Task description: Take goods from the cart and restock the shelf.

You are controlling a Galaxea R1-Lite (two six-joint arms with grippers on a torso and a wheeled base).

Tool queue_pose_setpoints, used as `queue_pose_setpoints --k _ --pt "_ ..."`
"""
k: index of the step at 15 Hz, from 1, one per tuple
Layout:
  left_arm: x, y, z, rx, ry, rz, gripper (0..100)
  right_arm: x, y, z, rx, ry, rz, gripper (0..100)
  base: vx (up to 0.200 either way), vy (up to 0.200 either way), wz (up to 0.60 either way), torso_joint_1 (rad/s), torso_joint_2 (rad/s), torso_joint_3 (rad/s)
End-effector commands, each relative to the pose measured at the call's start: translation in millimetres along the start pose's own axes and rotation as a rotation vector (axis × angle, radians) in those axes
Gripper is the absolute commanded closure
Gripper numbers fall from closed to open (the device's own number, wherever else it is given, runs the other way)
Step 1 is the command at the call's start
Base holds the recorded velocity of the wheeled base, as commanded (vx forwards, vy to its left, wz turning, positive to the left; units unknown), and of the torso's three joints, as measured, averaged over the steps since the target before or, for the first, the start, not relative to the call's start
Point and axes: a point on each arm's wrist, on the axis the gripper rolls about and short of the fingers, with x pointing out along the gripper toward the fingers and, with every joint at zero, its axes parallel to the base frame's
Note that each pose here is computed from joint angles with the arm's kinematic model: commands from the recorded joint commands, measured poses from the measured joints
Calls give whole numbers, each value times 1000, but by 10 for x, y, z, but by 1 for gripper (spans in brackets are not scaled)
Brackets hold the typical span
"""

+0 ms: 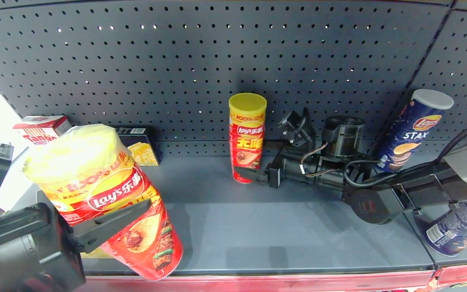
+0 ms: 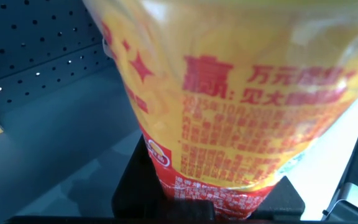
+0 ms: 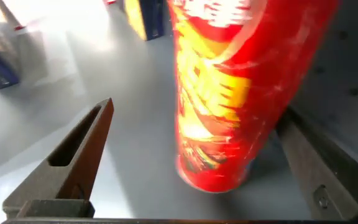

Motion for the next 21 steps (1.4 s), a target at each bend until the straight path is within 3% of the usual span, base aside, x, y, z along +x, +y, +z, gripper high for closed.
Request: queue_pose_setpoints --k 1,7,11,15,21 --pt "-12 7 -2 -1 0 7 100 -4 98 18 2 3 20 0 0 0 0 0 0 0" --pt "-34 -1 -54 -8 13 9 100 -245 266 117 -10 16 32 0 0 0 0 0 0 0" --pt "-45 -7 -45 -5 8 9 100 -240 113 102 -16 11 -10 0 0 0 0 0 0 0" --pt "-37 -4 -26 -2 2 9 100 59 -43 44 -33 -27 -10 0 0 0 0 0 0 0" --pt "-47 -3 -45 -5 8 14 100 353 -96 -87 -35 -39 8 0 0 0 0 0 0 0"
